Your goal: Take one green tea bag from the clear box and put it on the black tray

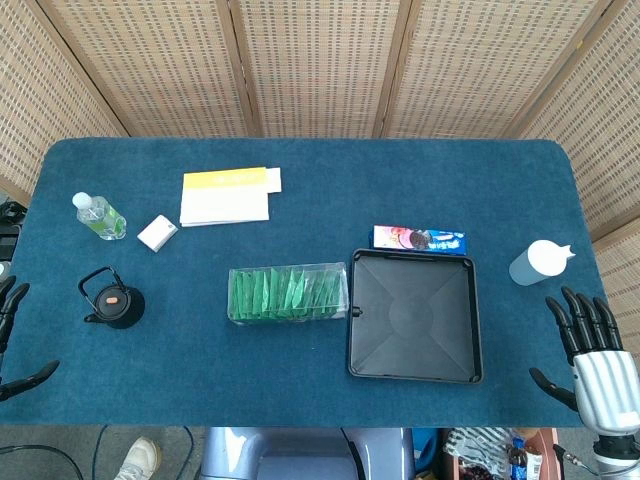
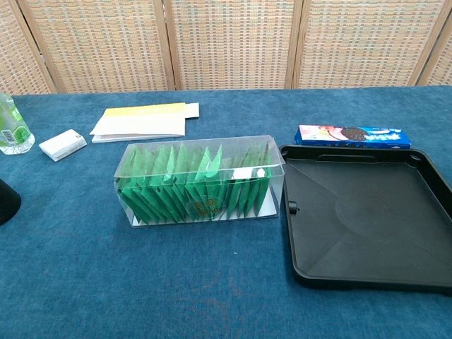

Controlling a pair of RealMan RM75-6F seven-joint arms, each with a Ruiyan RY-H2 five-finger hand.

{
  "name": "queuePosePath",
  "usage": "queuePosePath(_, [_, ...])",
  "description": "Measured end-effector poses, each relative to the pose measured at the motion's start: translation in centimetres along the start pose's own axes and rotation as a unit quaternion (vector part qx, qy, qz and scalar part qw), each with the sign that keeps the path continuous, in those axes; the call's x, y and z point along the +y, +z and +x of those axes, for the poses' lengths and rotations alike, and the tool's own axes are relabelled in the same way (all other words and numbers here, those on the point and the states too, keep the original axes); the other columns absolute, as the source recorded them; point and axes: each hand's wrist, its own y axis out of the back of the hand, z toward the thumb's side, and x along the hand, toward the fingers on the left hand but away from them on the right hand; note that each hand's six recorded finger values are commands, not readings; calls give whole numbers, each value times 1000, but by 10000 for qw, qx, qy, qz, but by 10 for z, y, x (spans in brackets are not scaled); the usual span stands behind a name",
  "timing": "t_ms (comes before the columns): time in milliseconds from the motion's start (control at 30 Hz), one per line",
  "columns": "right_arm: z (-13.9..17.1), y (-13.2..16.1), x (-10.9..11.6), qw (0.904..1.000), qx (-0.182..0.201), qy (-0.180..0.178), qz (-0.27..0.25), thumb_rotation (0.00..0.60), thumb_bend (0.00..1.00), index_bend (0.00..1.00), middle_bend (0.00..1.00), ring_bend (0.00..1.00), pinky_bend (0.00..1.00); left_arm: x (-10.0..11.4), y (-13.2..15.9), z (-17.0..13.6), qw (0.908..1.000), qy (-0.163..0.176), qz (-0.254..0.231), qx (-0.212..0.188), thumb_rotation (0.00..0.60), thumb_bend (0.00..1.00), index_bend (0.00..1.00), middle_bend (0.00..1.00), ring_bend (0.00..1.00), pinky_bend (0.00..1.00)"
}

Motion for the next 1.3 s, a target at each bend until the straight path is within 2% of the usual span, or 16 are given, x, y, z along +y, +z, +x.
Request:
queuePosePath(300, [-4, 6, -9, 9995, 164, 242, -105, 600, 0, 11, 0, 0, 0, 4, 1, -1, 10000, 51, -47, -15, 600, 0, 0, 0, 0, 0])
queuePosePath(467, [-22, 23, -16, 9973, 493, 443, -325, 600, 0, 11, 0, 0, 0, 1, 1, 3, 10000, 48, -4, -31, 600, 0, 0, 0, 0, 0])
queuePosePath(567, [-41, 39, -22, 9931, 792, 704, -501, 600, 0, 10, 0, 0, 0, -3, 0, 8, 10000, 39, 39, -11, 600, 0, 0, 0, 0, 0])
queuePosePath(700, [-76, 67, -31, 9829, 1274, 1130, -700, 600, 0, 27, 0, 0, 0, -7, -2, 12, 9999, 22, 140, 63, 600, 0, 0, 0, 0, 0])
queuePosePath(833, [-120, 106, -40, 9677, 1770, 1568, -869, 600, 0, 76, 0, 0, 0, -11, -5, 17, 9997, 15, 164, 160, 600, 0, 0, 0, 0, 0])
queuePosePath(933, [-148, 140, -44, 9561, 2085, 1800, -1003, 600, 5, 110, 0, 0, 0, -12, -7, 21, 9996, 16, 174, 214, 600, 0, 0, 0, 0, 0])
queuePosePath(1067, [-170, 181, -48, 9441, 2393, 1953, -1155, 600, 33, 150, 0, 0, 0, -14, -11, 24, 9994, -17, 182, 291, 600, 0, 0, 0, 0, 0])
queuePosePath(1200, [-183, 217, -56, 9347, 2627, 2081, -1182, 600, 132, 177, 0, 0, 0, -16, -15, 29, 9991, -72, 179, 384, 600, 0, 0, 0, 0, 0])
queuePosePath(1300, [-191, 238, -71, 9286, 2673, 2295, -1162, 600, 212, 181, 0, 0, 0, -14, -20, 32, 9987, -66, 135, 496, 600, 0, 0, 0, 0, 0])
